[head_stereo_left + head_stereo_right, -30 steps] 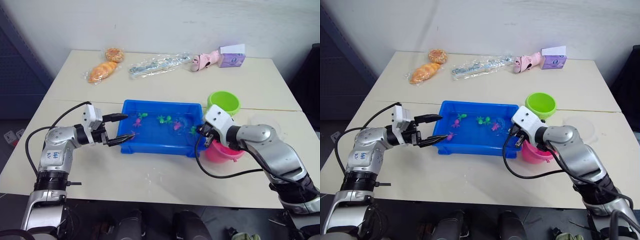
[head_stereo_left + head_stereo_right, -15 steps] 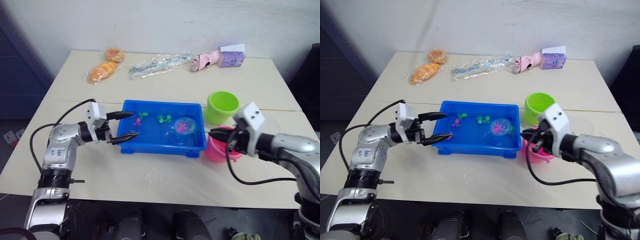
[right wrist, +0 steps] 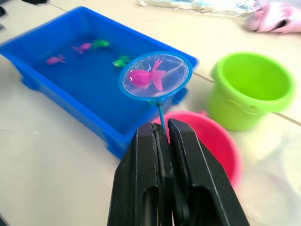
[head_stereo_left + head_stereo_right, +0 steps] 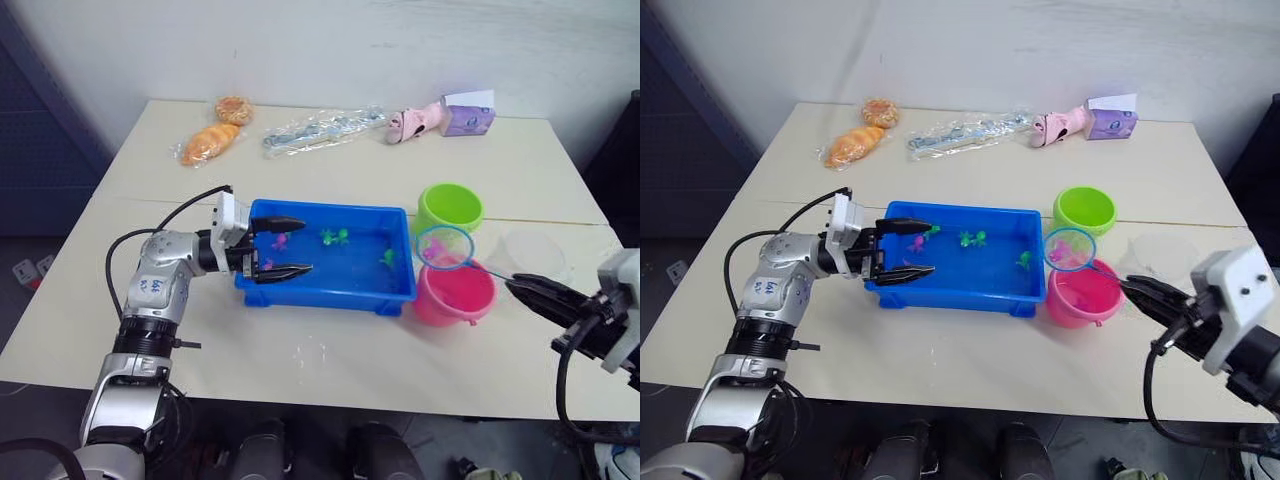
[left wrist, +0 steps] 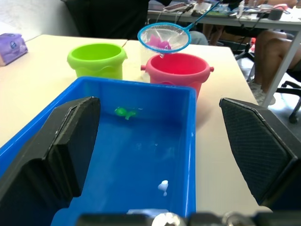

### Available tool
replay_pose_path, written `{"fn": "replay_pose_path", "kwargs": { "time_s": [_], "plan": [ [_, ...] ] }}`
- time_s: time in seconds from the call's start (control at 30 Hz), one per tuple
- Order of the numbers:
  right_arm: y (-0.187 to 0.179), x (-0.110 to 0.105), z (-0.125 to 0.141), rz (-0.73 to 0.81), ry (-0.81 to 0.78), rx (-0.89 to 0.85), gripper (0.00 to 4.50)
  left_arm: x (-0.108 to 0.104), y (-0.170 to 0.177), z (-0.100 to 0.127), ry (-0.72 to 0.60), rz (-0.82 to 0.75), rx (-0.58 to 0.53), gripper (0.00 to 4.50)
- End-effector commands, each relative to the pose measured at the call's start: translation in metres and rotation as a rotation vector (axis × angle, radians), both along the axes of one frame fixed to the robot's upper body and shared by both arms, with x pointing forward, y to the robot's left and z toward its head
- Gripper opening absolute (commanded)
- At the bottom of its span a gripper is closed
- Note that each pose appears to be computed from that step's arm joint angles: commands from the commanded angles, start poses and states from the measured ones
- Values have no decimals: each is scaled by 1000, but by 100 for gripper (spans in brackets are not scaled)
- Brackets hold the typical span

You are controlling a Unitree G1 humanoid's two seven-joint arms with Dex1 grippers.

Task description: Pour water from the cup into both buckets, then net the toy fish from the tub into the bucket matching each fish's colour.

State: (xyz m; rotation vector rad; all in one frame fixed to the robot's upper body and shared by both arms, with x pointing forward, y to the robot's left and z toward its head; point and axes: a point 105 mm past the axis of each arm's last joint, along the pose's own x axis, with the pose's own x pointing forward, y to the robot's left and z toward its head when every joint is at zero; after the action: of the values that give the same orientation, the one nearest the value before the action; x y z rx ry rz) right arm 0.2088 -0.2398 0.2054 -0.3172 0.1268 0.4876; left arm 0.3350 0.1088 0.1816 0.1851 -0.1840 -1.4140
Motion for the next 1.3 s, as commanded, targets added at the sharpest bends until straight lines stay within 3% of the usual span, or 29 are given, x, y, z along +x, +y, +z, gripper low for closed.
{"fn": "replay_pose_path", "kwargs": {
  "time_s": [0.03, 0.33, 0.47, 0.6, 0.77, 1.03, 1.2, 1.3],
  "plan": [
    [-16, -5, 3, -39, -123, -202, 0, -2, -9, 5, -21, -46, -8, 436],
    [-31, -9, -24, 1, -306, -651, 0, -6, -27, 5, -29, -114, -15, 436],
    [-39, -17, -40, 83, -461, -959, 0, -9, -34, 3, -30, -141, -15, 436],
    [-47, -25, -53, 116, -576, -1147, 0, -10, -38, 3, -27, -153, -20, 436],
    [-48, -28, -59, 160, -645, -1264, 0, -10, -40, 2, -25, -155, -25, 436],
    [-39, -24, -40, 167, -793, -1326, 0, -9, -40, 0, -21, -154, -26, 436],
    [-31, -23, -54, 254, -766, -1304, 0, -9, -39, -2, -18, -151, -28, 436],
    [-35, -20, -47, 198, -784, -1333, 0, -10, -39, -2, -16, -149, -30, 436]
  ]
}}
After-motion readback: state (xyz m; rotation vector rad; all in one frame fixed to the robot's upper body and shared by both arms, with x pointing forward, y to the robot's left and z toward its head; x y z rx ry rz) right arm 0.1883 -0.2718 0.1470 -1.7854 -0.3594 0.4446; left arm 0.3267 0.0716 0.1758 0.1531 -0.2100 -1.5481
